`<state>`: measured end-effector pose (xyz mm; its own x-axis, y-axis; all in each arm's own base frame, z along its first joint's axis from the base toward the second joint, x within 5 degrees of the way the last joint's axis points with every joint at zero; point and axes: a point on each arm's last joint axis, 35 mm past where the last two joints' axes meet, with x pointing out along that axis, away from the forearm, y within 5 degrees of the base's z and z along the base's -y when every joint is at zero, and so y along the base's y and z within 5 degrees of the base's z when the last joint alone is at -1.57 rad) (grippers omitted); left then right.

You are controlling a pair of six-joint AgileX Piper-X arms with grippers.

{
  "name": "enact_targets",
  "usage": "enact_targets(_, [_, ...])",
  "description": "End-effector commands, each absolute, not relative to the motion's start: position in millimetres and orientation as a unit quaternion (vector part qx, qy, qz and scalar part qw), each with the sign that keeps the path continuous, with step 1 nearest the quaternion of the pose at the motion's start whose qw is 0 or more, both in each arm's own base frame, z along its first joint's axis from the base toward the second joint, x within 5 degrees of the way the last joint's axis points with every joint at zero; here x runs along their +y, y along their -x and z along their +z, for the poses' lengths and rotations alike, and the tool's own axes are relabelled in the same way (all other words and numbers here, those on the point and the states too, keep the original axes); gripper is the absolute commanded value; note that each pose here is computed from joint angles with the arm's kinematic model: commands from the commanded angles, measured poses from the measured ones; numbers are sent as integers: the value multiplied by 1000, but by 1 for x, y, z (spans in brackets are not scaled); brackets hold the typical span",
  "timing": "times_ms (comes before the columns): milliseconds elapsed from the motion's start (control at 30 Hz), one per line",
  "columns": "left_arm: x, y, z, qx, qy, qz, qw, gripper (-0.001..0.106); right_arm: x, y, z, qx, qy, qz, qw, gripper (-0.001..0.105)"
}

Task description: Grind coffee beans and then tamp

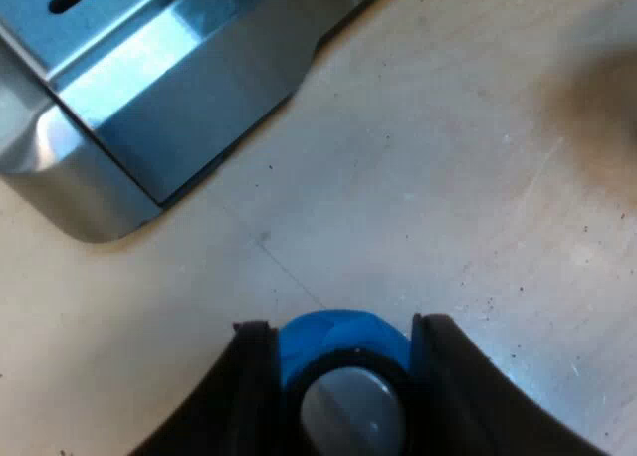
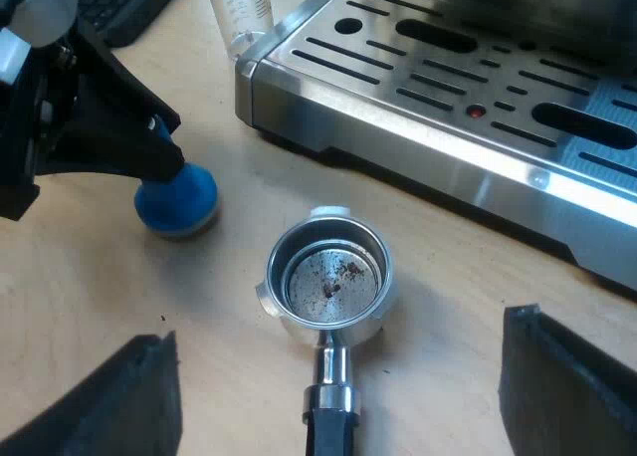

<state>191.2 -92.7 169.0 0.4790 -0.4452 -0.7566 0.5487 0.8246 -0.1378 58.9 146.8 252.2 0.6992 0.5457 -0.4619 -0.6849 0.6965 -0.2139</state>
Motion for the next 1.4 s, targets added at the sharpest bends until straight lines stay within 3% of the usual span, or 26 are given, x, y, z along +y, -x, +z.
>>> enact_targets(33, [-94,-193,171,410,-58,-289,863,0,147,-59,253,181,189,345,901,68])
enact_targets(800, [-93,-193,170,414,-63,-278,864,1,147,-59,253,181,189,345,901,68])
enact_targets(900, [-92,-192,169,418,-63,-278,862,13,147,-59,253,181,189,345,901,68])
enact_targets(967, [-92,-192,169,419,-63,-278,862,33,147,-59,253,181,189,345,901,68])
enact_targets(1000, [-92,-192,169,419,-63,-278,862,36,147,-59,253,181,189,345,901,68])
enact_targets(1100, [-92,-192,169,419,-63,-278,862,60,147,-59,253,181,189,345,901,68])
enact_targets(1400, [-92,-192,171,421,-64,-278,861,73,147,-59,253,181,189,345,901,68])
